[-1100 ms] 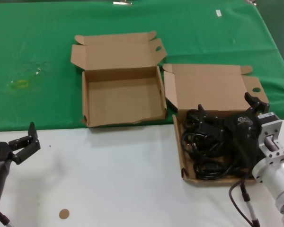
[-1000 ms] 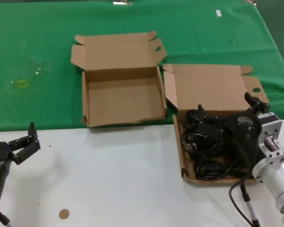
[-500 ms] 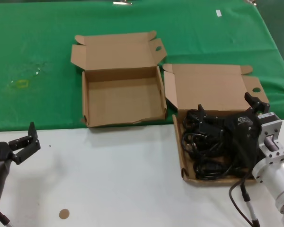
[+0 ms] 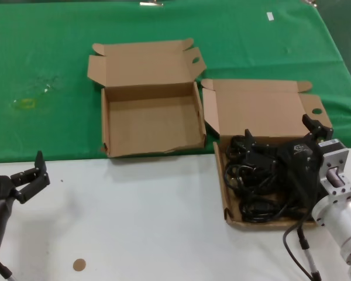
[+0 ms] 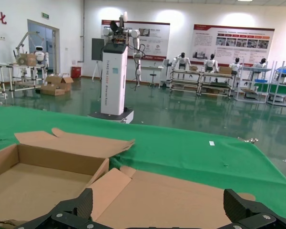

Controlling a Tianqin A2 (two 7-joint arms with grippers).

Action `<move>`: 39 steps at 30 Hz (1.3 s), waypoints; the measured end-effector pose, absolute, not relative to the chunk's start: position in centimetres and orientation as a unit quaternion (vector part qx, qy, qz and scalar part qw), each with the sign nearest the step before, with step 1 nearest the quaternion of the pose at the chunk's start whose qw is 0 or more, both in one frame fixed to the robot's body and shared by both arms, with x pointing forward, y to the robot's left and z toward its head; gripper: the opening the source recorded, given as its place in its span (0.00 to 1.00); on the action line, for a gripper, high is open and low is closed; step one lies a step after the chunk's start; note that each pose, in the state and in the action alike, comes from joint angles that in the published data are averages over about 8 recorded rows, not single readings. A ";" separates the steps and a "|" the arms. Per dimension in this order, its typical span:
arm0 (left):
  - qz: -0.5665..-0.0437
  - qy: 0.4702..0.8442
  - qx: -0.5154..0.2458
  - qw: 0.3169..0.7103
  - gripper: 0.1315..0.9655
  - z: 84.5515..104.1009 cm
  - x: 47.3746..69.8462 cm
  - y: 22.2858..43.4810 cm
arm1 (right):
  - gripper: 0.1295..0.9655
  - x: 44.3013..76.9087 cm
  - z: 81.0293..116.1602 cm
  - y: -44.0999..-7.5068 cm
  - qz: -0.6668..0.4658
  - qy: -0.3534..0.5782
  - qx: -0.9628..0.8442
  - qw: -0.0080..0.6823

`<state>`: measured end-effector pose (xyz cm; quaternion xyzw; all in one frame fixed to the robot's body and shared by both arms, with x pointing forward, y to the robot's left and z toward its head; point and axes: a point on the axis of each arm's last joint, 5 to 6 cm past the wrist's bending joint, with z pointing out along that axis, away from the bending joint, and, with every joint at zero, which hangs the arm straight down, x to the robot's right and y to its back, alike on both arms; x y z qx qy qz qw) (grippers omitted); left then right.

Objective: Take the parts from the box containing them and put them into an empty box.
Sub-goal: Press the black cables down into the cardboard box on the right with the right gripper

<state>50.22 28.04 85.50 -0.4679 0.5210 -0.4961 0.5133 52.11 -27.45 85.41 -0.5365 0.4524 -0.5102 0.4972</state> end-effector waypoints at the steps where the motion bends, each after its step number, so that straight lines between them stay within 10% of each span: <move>1: -0.496 0.521 -0.468 0.513 1.00 85.5 50.2 28.0 | 1.00 52.1 85.4 -27.5 -0.510 0.452 -0.537 0.497; 23: -0.496 0.521 -0.468 0.513 0.81 85.5 50.2 28.0 | 1.00 52.1 85.4 -27.5 -0.510 0.452 -0.537 0.497; 39: -0.496 0.521 -0.468 0.513 0.35 85.5 50.2 28.0 | 1.00 52.2 85.4 -27.9 -0.511 0.452 -0.539 0.494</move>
